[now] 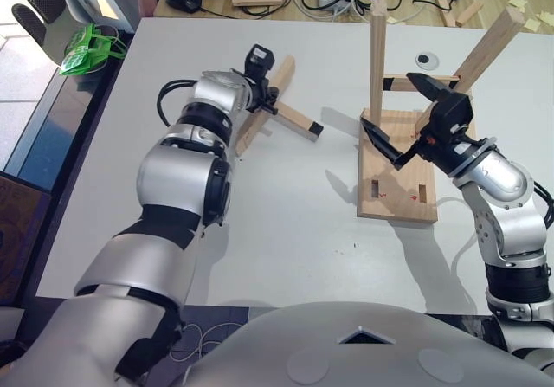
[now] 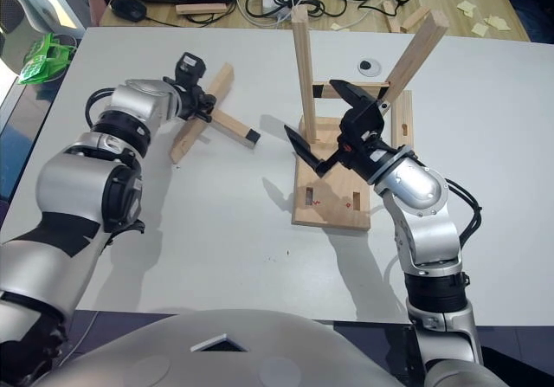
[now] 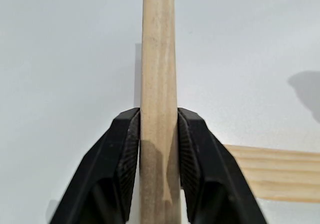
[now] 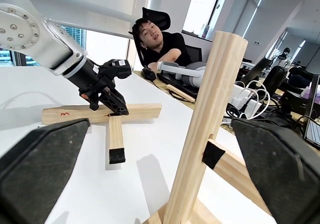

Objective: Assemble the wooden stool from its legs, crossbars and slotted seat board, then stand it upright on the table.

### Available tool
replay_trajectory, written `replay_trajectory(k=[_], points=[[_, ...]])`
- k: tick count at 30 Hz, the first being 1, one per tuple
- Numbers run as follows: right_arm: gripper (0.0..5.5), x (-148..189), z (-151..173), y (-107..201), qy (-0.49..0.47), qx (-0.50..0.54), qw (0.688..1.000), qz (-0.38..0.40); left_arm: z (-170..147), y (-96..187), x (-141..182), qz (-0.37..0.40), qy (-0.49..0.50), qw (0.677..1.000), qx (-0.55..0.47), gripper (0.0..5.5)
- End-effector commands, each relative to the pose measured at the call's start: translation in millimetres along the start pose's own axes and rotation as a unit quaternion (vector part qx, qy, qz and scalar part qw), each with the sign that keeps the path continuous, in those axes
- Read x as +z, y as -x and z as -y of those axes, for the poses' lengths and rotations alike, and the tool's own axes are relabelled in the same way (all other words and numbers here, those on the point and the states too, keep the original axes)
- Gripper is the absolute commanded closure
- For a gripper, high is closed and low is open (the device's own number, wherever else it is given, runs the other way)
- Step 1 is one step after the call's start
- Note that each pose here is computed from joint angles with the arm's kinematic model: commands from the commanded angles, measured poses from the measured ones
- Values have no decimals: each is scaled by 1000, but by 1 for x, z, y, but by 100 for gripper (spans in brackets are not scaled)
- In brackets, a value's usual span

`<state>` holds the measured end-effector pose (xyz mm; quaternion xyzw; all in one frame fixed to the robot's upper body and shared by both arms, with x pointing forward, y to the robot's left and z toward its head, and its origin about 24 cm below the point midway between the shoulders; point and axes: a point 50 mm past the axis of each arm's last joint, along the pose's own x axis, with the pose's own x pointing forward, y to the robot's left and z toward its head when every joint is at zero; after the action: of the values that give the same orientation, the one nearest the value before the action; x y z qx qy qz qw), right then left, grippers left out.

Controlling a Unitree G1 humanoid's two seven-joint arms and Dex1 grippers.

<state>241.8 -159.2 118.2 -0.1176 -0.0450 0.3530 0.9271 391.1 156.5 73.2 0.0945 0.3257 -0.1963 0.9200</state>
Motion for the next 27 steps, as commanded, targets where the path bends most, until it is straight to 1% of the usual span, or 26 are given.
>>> replay_trajectory(k=[1,5,7,8,11,12,14,18,20,23,27], points=[[10,4,10,2,13,-18,1000,5,-24,19,25,62,59,996,11,447],[10,19,14,-4,12,-22,999,31,-36,34,42,119,124,985,7,447],[10,26,13,-7,-4,-13,999,43,-46,48,49,154,147,977,13,447],[10,30,13,-8,-13,-8,999,47,-48,56,53,177,159,971,12,447],[10,43,20,-8,-43,-1,997,58,-55,91,58,263,197,945,6,447],[10,46,22,-8,-48,2,997,60,-52,100,57,283,206,937,-2,447],[10,51,25,-9,-49,13,997,60,-42,108,52,300,217,929,-16,447],[10,53,27,-12,-36,28,998,50,-12,101,31,306,263,914,-45,447],[10,49,26,-9,-32,37,998,34,3,104,22,308,283,906,-63,448],[10,36,26,4,-25,57,998,-12,17,112,13,303,294,903,-75,448],[10,-2,34,45,-24,98,985,-138,27,123,7,303,295,903,-79,448]])
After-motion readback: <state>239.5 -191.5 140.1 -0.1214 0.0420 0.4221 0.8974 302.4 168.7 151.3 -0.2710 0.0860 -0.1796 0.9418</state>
